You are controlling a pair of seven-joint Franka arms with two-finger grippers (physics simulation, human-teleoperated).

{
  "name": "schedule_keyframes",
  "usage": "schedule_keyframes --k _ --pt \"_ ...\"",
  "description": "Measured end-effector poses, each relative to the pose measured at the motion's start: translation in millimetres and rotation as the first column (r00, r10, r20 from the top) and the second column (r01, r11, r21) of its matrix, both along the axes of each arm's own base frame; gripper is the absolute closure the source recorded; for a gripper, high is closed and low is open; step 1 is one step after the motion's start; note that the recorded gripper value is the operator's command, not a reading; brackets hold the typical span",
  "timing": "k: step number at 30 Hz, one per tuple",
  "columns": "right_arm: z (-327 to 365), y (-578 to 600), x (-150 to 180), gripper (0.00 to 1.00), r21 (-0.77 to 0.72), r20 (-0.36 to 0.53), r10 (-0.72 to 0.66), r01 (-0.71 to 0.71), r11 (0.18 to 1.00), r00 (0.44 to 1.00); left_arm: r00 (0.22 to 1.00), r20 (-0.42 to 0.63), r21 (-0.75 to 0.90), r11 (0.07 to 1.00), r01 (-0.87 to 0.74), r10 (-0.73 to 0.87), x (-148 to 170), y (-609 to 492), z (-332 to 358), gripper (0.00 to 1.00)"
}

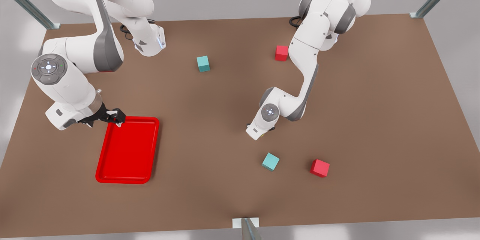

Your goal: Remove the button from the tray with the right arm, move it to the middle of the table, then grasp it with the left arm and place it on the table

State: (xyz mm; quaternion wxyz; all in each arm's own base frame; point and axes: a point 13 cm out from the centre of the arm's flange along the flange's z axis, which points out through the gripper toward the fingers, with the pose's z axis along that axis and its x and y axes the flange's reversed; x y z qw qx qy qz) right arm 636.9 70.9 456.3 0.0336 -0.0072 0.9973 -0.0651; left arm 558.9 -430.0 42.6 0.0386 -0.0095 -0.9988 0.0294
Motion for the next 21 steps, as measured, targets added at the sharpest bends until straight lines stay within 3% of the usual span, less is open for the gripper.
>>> schedule_keyframes --k 9,13,17,21 --pt "0 -3 0 0.0 -0.002 -0.001 0.006 -0.006 1.0 1.0 0.999 0.044 0.0 1.0 -0.025 0.025 28 -3 51 0.51" --pt "0 -3 0 0.0 -0.003 -0.001 0.009 -0.009 1.0 1.0 0.983 0.154 0.113 0.987 -0.115 0.097 38 4 81 0.51" --pt "0 -1 0 0.0 -0.003 -0.001 0.014 -0.014 1.0 1.0 0.951 0.242 0.24 0.938 -0.251 0.192 14 -1 96 0.51" --pt "0 0 0 0.0 -0.004 -0.001 0.018 -0.018 1.0 1.0 0.864 0.356 0.36 0.801 -0.479 0.357 -4 26 95 0.51"
